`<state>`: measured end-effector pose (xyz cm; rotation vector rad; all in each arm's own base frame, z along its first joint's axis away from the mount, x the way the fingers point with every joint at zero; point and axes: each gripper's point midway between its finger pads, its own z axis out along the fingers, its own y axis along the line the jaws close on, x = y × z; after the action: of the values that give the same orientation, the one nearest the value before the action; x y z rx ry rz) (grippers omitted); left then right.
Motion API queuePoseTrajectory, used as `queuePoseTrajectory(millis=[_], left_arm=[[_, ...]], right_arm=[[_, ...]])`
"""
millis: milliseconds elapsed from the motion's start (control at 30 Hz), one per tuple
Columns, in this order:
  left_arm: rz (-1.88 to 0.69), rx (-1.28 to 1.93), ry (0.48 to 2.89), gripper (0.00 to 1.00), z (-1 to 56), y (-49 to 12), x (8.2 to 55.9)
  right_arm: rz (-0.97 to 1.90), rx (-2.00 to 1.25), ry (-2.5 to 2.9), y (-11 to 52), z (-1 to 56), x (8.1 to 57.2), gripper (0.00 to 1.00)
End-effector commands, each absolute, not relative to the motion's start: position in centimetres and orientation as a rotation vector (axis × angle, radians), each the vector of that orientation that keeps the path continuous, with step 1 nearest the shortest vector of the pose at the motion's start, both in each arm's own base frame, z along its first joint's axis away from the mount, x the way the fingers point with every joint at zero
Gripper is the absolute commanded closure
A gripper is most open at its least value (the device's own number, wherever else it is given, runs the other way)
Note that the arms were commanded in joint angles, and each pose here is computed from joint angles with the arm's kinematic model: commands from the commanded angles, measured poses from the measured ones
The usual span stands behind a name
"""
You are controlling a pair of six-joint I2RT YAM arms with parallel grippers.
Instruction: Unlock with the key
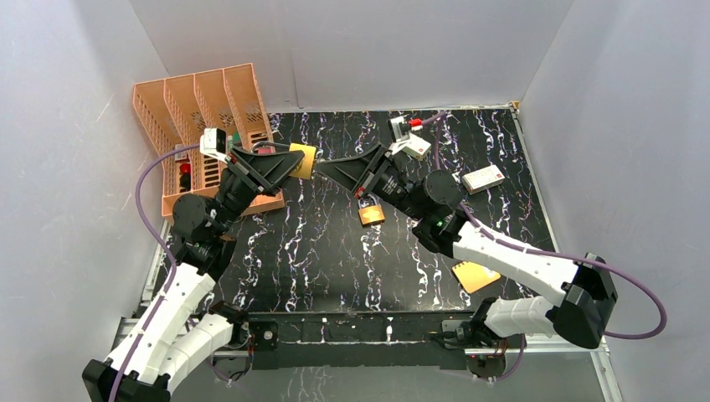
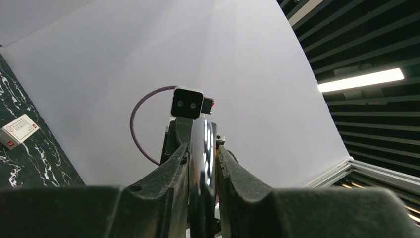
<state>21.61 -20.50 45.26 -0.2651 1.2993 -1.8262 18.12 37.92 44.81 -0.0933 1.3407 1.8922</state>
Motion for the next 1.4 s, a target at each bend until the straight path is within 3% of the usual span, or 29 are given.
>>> queuePoseTrajectory(millis=[0, 133, 367, 467, 533, 633, 833, 1200, 1367], left_arm=[[-1.867, -0.078, 1.257, 1.00, 46.8, -21.2, 18.0], [-1.864, -0.100, 1.246, 1.00, 46.6, -20.9, 18.0], [-1.864, -0.111, 1.227, 1.00, 46.9, -20.6, 17.8], [-1.865, -0.114, 1.226, 1.00, 46.8, -20.5, 17.7], [-1.863, -0.108, 1.231, 1.00, 46.7, -20.5, 17.6], [-1.858, -0.077, 1.256, 1.00, 46.4, -20.8, 17.2], [-1.873, 0.050, 1.290, 1.00, 46.4, -21.6, 15.8], [-1.878, 0.134, 1.286, 1.00, 46.9, -21.8, 14.5], [-1.879, 0.169, 1.292, 1.00, 47.0, -22.0, 14.3]], right_arm=[[1.884, -0.248, 1.376, 38.2, 45.2, 15.6, 0.78], [1.850, -0.304, 1.424, 37.5, 44.9, 14.6, 0.56], [1.745, -0.331, 1.494, 34.9, 43.9, 13.5, 0.37], [1.696, -0.372, 1.507, 33.5, 44.0, 12.7, 0.22], [1.658, -0.406, 1.512, 32.5, 44.2, 12.1, 0.19], [1.621, -0.442, 1.501, 31.5, 45.0, 11.6, 0.23], [1.549, -0.519, 1.567, 32.5, 45.3, 12.1, 0.46], [1.553, -0.583, 1.635, 34.0, 44.0, 12.3, 0.49], [1.581, -0.570, 1.623, 34.4, 44.1, 12.3, 0.58]])
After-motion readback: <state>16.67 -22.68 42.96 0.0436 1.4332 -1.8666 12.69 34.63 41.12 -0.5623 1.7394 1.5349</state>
